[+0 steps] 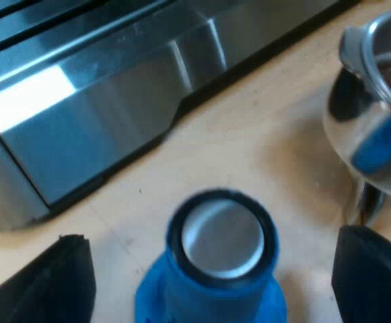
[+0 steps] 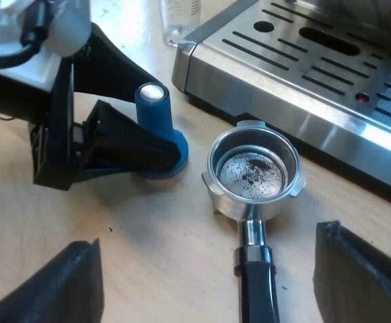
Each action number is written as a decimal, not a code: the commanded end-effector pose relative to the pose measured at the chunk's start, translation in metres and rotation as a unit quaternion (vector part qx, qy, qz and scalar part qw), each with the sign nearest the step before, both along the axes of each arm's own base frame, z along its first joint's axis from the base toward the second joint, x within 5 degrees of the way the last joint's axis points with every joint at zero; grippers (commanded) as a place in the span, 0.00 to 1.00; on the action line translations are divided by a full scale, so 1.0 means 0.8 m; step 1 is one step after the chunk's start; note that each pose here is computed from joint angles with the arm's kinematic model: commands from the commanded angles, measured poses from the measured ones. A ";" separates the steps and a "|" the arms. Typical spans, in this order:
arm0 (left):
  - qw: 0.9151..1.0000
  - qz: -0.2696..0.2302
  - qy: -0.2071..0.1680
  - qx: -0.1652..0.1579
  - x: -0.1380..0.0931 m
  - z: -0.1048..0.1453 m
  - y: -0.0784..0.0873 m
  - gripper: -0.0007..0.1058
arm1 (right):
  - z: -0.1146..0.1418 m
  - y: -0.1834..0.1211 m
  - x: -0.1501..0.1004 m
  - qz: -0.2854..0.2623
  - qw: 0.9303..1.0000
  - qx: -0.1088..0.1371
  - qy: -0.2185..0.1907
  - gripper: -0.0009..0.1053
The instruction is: Grind coffee beans and then tamp
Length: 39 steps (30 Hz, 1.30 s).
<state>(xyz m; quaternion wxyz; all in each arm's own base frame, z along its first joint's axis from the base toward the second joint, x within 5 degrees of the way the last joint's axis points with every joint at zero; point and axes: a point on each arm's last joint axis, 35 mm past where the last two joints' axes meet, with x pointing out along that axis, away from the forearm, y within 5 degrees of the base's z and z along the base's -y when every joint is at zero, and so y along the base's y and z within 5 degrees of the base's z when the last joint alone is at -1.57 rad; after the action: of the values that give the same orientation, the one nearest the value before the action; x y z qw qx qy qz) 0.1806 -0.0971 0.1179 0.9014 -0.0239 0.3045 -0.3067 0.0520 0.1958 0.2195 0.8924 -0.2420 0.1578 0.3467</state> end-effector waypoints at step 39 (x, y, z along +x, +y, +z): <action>0.992 -0.002 -0.113 -0.056 -0.035 0.097 0.016 0.23 | 0.010 -0.009 -0.001 -0.015 0.999 0.029 0.011 0.64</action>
<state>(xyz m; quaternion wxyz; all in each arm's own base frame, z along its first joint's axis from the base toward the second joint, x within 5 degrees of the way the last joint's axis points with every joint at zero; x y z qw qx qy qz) 0.1524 -0.0834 0.1932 0.9273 -0.0385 0.1841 -0.3236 0.0512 0.1911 0.2258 0.9013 -0.2081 0.1619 0.3437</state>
